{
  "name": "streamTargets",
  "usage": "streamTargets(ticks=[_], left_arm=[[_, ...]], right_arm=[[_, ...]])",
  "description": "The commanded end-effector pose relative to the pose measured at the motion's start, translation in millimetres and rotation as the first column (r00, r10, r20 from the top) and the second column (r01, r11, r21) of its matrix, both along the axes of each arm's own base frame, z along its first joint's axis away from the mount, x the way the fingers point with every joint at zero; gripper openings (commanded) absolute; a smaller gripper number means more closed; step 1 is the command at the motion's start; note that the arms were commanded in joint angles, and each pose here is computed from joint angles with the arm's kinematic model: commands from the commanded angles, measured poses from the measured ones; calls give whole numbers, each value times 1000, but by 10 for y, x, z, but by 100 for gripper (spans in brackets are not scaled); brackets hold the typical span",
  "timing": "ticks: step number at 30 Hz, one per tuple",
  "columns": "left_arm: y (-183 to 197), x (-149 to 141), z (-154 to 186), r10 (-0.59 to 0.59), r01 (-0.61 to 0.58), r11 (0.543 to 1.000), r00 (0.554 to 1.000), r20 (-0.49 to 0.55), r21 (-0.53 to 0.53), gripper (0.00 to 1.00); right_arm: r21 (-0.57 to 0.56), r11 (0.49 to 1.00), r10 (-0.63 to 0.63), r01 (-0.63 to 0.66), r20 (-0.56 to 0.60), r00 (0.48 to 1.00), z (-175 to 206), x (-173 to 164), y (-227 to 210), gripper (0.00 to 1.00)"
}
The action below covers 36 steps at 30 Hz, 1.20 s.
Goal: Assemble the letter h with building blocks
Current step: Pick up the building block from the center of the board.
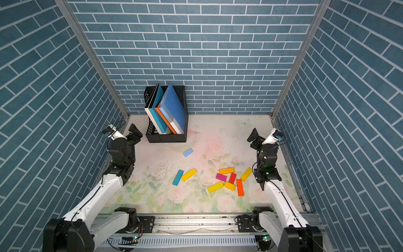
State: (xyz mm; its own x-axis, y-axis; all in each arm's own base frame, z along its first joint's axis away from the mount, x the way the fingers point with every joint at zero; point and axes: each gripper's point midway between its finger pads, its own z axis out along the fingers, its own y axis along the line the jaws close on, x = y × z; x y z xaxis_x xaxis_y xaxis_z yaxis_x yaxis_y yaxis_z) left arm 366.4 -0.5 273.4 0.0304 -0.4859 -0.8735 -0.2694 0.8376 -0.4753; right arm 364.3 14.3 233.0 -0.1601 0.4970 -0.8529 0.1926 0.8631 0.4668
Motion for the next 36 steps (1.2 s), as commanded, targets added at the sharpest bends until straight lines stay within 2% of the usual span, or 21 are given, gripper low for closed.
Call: streamTargets(ticks=[1,3,5,6,8,9,13,16,20,26,33,36], left_arm=[[-833,-242,-925,-233,238,971,905,-356,-31,86],[-1283,-410,-1183,-346,376,926,826,-445,-23,86],[-1549,-567,-1460,-411,456,889,746,-523,-49,86],[-1673,-642,-1607,-450,501,863,702,-552,-67,84],[-1803,-742,-1811,-468,551,832,643,-606,-58,83],[-1854,-777,-1908,-467,575,817,611,-640,-47,82],[-2021,-801,-2138,-446,632,775,514,-733,-28,80],[-2089,-753,-2211,-431,651,759,479,-765,-19,77],[-2038,-789,-2362,-376,650,760,437,-817,-3,74],[-1841,-974,-2531,-318,625,781,399,-860,1,72],[-1955,-1268,-2674,-365,667,741,304,-880,-77,69],[-1922,-1352,-2775,-354,652,752,273,-894,-99,65]], right_arm=[[74,993,-54,93,-414,909,-665,-303,283,99],[8,1000,-4,8,-422,907,-571,-350,543,99],[-18,1000,-18,12,-392,920,-570,-458,594,99],[22,1000,9,-1,-375,927,-566,-513,624,99],[94,985,169,-146,-330,929,-504,-555,853,100],[116,979,196,-165,-356,914,-541,-587,909,100],[77,975,216,-208,-550,807,-850,-694,1076,78],[39,969,217,-243,-604,767,-872,-780,1196,73],[48,956,253,-288,-627,737,-806,-838,1339,72],[54,949,275,-312,-628,728,-738,-858,1405,66],[73,947,289,-313,-619,730,-705,-872,1422,64],[65,946,287,-317,-622,729,-708,-873,1420,63]])
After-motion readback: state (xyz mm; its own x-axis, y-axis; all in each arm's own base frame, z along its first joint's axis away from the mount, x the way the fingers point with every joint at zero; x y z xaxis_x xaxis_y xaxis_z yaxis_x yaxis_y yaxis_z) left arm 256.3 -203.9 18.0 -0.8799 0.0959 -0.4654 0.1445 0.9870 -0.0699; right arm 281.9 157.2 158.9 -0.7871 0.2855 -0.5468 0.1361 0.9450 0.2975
